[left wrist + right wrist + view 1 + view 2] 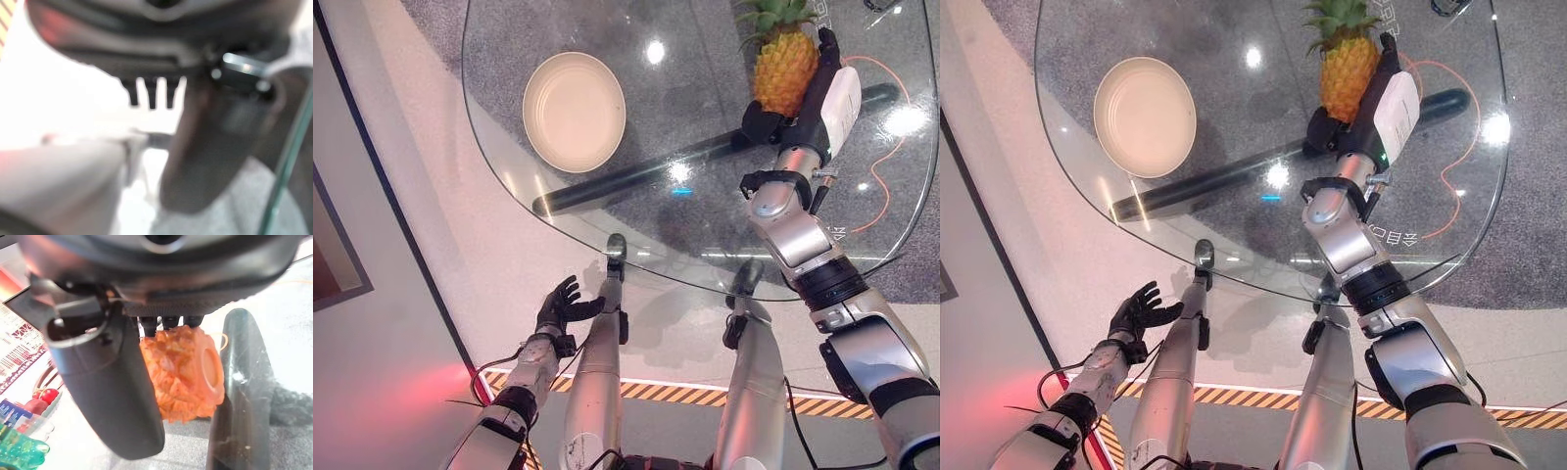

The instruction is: Pick up the fruit to the plate

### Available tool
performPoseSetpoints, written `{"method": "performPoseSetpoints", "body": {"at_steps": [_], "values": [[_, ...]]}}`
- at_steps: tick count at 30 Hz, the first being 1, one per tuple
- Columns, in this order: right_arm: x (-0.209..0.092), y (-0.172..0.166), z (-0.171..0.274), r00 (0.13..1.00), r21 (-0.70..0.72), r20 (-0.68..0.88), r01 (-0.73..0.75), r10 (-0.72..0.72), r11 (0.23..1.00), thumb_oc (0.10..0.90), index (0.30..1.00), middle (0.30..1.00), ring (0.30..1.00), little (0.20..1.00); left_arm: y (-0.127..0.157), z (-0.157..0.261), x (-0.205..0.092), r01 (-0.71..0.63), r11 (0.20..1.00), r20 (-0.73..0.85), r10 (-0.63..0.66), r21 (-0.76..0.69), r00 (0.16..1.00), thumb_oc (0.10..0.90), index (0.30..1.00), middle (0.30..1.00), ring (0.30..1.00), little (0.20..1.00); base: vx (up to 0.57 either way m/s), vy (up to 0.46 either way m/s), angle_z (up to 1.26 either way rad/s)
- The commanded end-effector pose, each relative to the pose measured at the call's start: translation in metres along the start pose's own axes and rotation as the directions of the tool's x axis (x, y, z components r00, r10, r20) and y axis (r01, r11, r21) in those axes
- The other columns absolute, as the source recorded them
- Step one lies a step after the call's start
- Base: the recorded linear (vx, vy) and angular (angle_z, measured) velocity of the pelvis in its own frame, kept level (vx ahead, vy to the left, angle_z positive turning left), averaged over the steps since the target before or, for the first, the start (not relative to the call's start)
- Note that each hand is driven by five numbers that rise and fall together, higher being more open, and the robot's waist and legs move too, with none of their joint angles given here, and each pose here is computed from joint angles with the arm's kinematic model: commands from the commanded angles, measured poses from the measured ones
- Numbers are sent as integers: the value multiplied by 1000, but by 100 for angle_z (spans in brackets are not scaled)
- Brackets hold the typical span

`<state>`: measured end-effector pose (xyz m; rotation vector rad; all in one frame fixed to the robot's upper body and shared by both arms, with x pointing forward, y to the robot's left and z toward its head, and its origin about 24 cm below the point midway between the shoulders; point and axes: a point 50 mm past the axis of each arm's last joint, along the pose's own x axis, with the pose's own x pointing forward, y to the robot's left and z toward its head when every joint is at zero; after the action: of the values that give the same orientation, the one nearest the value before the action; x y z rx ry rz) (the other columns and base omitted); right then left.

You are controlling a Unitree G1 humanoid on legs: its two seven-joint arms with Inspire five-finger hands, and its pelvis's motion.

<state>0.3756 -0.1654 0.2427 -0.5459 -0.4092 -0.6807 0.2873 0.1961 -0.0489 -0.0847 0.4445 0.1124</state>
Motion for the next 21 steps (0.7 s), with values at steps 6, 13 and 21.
{"method": "performPoseSetpoints", "body": {"at_steps": [6, 13, 21], "values": [[16, -10, 5, 997, 19, -11, 82, -82, 996, 800, 900, 900, 900, 900, 9, -10, -4, -25, 999, -25, 26, 39, 999, 800, 900, 900, 900, 900, -2, -17, 3], [19, -8, -2, 997, -5, -49, 58, -58, 998, 100, 300, 300, 300, 200, 9, -7, -2, -30, 999, -18, 30, 20, 999, 800, 900, 900, 900, 900, 8, -4, 2], [20, -9, -15, 996, -38, -86, 34, -37, 999, 100, 300, 300, 300, 200, 21, 2, -1, -90, 966, 19, 98, -242, 995, 800, 900, 900, 900, 900, -1, -2, 1]]}}
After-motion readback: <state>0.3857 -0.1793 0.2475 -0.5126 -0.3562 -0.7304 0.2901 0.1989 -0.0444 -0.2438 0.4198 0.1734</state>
